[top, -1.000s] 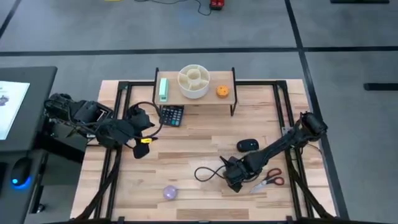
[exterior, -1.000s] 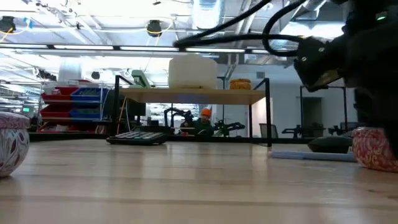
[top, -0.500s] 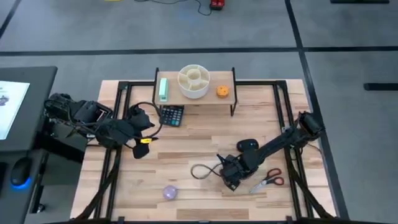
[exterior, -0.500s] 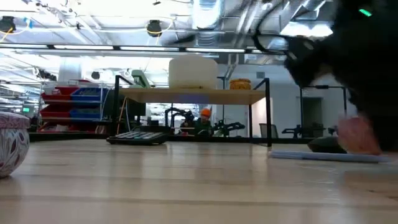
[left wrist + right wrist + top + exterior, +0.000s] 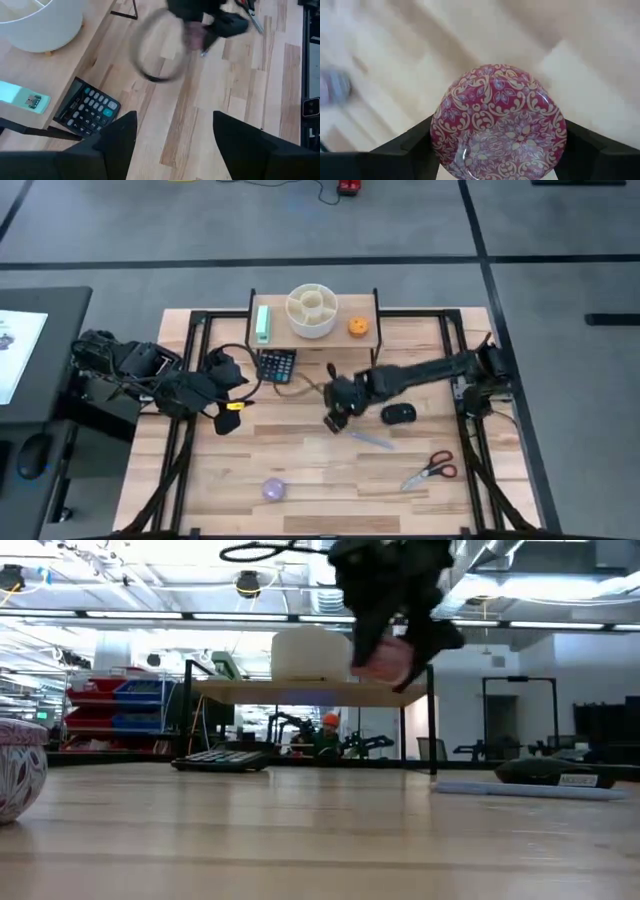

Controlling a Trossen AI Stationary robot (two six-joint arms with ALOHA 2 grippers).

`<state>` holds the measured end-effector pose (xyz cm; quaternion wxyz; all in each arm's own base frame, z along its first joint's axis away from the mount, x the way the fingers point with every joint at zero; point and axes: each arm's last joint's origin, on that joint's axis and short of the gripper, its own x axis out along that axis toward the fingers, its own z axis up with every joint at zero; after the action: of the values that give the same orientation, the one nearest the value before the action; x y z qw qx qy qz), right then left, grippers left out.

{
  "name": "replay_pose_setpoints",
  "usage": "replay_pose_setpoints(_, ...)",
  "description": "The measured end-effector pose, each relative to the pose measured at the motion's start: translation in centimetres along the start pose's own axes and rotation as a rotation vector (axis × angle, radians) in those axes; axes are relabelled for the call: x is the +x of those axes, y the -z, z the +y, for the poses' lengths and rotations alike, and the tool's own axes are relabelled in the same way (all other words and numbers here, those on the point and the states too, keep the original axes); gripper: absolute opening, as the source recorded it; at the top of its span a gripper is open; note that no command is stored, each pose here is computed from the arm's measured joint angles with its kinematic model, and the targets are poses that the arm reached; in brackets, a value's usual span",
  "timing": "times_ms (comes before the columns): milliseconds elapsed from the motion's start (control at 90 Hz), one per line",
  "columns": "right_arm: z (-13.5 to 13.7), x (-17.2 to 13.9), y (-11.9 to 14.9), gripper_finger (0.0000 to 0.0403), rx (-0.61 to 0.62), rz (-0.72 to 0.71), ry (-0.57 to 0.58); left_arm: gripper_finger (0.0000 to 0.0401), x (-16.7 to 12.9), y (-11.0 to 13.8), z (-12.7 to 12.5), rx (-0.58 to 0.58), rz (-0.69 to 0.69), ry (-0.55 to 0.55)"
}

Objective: Stock shelves
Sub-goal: Put the red scented candle under the shelf

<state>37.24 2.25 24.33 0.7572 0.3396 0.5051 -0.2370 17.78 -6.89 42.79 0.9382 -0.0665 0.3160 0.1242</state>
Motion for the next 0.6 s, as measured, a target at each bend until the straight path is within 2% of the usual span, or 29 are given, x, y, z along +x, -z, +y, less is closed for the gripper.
replay_pose_setpoints(111,-1.7,1.2,-2.5,0.0272,0.052,-0.037,0.033,0.0237,0.0,0.0,0.0,0.000,0.000,0.000)
replay_pose_setpoints(300,-4.3,5.5,-5.7,0.0272,0.144,-0.048,0.080,0.0237,0.0,0.0,0.0,0.000,-0.001,0.000)
replay_pose_setpoints(400,-5.1,7.3,-6.7,0.0272,0.191,-0.055,0.079,0.0237,0.0,0.0,0.0,0.000,-0.001,0.000)
replay_pose_setpoints(600,-5.4,8.4,-7.6,0.0272,0.216,-0.071,0.075,0.0237,0.0,0.0,0.0,0.001,0.000,0.000)
